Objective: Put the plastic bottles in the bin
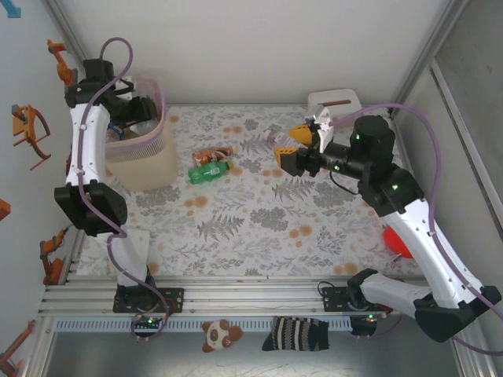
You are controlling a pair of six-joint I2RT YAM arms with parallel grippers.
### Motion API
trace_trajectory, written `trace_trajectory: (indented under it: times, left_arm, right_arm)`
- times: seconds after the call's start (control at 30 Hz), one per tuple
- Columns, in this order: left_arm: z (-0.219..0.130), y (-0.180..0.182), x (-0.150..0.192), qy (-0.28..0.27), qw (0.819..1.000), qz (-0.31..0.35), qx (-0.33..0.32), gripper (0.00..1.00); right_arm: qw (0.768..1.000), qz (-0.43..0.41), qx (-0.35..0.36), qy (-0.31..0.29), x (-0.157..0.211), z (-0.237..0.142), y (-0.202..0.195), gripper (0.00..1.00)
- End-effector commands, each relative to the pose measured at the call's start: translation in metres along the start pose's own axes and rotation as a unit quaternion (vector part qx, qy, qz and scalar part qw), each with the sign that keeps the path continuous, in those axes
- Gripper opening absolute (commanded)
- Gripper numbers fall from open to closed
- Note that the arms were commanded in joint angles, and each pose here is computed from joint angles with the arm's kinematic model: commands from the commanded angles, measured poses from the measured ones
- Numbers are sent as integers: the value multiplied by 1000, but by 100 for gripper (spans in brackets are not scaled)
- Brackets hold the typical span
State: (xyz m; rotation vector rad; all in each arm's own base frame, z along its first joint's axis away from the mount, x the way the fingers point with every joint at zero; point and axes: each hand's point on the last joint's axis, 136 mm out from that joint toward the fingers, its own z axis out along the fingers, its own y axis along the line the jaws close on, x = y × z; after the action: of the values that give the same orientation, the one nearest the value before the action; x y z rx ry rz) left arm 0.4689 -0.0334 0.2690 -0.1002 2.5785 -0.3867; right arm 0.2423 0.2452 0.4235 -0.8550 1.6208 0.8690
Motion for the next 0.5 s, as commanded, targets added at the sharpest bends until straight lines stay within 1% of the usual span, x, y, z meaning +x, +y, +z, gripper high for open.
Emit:
trace_trajectory:
  times: [0.0,0.03,0.1,0.2,0.37,0.47]
  left_arm:
    - [-2,2,7,23,1000,9,-6,65]
    - [-7,0,5,17,1000,11,-6,67]
    - [-20,-4,-1,-3,1000,16,-11,74]
    - [-40,-9,-11,-34,999,23,-14,78]
    - [-64,-21,-23,-70,997,30,1,77]
    - [-66,-30,-25,-74,997,33,20,69]
  right_arm:
    - [1000,-20,2,-18,-16,-10,7,70]
    - [1000,-20,2,-18,-16,-10,7,70]
    - [1000,-21,2,-18,-16,-10,7,70]
    - [1000,-22,2,-19,-17,-10,7,70]
    - [1000,-22,2,-18,-16,-9,6,70]
    - [1000,-23,2,-18,-16,-9,6,70]
